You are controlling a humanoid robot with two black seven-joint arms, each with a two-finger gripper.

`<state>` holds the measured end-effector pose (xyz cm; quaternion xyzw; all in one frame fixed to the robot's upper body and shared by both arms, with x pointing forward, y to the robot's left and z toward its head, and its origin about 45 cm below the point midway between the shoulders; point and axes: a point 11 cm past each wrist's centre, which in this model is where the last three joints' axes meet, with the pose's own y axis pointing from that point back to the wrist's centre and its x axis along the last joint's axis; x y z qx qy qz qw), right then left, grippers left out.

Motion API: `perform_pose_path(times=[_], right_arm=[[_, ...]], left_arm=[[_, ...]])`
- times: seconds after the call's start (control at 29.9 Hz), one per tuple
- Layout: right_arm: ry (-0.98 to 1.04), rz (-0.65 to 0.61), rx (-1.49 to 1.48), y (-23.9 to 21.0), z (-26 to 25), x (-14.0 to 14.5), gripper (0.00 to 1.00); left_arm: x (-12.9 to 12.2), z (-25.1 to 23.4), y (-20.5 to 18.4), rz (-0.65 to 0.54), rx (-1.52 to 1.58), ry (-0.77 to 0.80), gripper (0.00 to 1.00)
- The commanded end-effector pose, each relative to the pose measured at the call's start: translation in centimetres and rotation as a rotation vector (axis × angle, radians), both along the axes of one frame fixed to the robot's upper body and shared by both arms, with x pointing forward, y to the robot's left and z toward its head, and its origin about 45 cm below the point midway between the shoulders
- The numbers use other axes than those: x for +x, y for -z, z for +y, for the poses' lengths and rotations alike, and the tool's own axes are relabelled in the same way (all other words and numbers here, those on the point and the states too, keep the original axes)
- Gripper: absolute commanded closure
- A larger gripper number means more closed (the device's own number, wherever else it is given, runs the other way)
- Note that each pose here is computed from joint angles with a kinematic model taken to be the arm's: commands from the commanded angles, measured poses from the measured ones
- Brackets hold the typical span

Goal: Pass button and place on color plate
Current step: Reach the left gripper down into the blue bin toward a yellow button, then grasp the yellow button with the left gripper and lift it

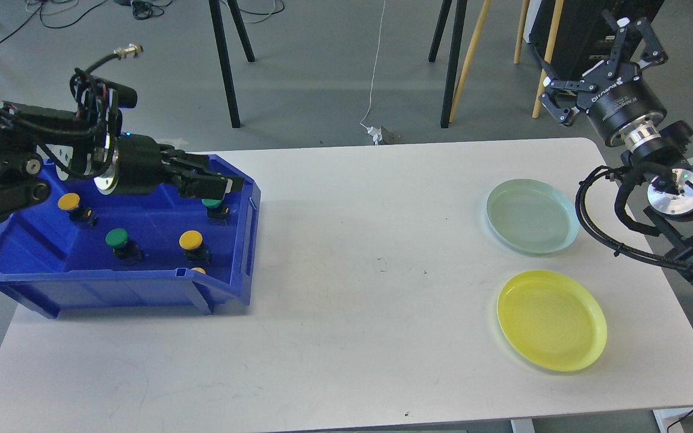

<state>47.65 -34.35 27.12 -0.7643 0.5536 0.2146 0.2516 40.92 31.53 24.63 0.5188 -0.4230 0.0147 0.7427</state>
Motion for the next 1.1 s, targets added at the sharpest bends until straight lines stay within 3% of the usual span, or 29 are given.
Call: perform_pose_path(times=[0.0, 0.13, 0.63, 1.07], right_arm=[[0.01, 0.011, 0.001, 0.6, -0.3, -0.2, 0.0], [0.02, 0.028, -0.002, 1.4, -0.9, -0.6, 0.0], [0.037, 0.047, -0.011, 2.2, -1.8, -1.2, 0.0], [0.044, 0.059, -0.011, 2.9, -2.1, -1.5, 0.0]], left_arm=[[1.5, 2.4, 2.4, -0.022, 0.232, 0.055, 0.01], [0.2, 3.1, 6.2, 0.036, 0.266, 0.06, 0.01], [-0.8, 2.6, 8.6, 0.082, 0.269, 0.07, 0.03], [-1.2, 2.0, 9.7, 0.103, 0.279, 0.088, 0.33]])
